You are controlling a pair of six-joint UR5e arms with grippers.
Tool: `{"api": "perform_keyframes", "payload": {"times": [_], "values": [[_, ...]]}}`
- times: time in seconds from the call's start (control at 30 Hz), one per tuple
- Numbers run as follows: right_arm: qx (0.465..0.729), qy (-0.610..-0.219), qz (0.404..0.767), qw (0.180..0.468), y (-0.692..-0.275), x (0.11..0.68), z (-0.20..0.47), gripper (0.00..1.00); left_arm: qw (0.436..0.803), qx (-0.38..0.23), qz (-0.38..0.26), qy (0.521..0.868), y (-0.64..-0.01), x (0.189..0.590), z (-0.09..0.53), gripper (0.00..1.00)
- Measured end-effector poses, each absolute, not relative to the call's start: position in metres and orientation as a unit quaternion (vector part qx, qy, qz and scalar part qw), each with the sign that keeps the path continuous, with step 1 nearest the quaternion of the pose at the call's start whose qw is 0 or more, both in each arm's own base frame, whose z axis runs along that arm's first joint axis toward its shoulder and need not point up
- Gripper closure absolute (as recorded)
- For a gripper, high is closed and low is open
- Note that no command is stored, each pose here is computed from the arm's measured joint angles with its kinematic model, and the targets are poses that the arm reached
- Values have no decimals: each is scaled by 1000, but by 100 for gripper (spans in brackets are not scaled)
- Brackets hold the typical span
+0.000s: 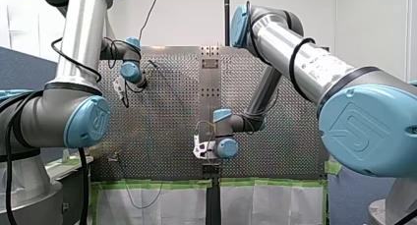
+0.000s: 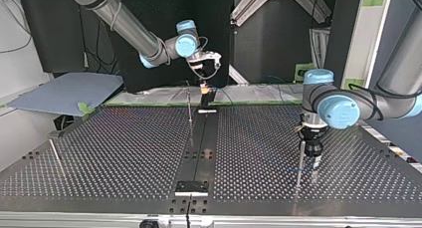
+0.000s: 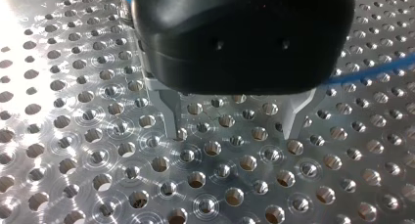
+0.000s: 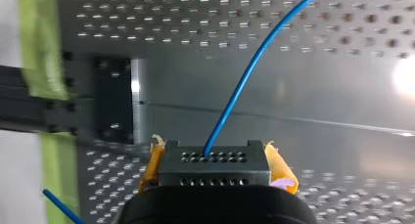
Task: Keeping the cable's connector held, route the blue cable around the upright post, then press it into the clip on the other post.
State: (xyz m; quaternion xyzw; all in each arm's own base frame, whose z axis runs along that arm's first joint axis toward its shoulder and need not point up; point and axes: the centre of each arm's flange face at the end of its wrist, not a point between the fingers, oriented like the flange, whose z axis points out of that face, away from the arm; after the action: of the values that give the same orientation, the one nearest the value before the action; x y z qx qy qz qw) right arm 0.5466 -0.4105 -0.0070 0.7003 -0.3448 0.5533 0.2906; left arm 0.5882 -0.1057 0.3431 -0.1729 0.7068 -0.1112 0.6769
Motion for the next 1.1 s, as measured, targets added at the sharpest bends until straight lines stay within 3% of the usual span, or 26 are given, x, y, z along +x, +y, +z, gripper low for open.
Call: {"api": "perform_keyframes", "payload": {"times": [0.8, 1.1], "values": [[701, -408, 486, 327, -387, 496, -150, 100, 678, -176, -108, 706, -100, 589, 343, 0], [697, -438, 465, 326, -367, 454, -195, 100, 677, -177, -107, 706, -100, 589, 343, 0]]}}
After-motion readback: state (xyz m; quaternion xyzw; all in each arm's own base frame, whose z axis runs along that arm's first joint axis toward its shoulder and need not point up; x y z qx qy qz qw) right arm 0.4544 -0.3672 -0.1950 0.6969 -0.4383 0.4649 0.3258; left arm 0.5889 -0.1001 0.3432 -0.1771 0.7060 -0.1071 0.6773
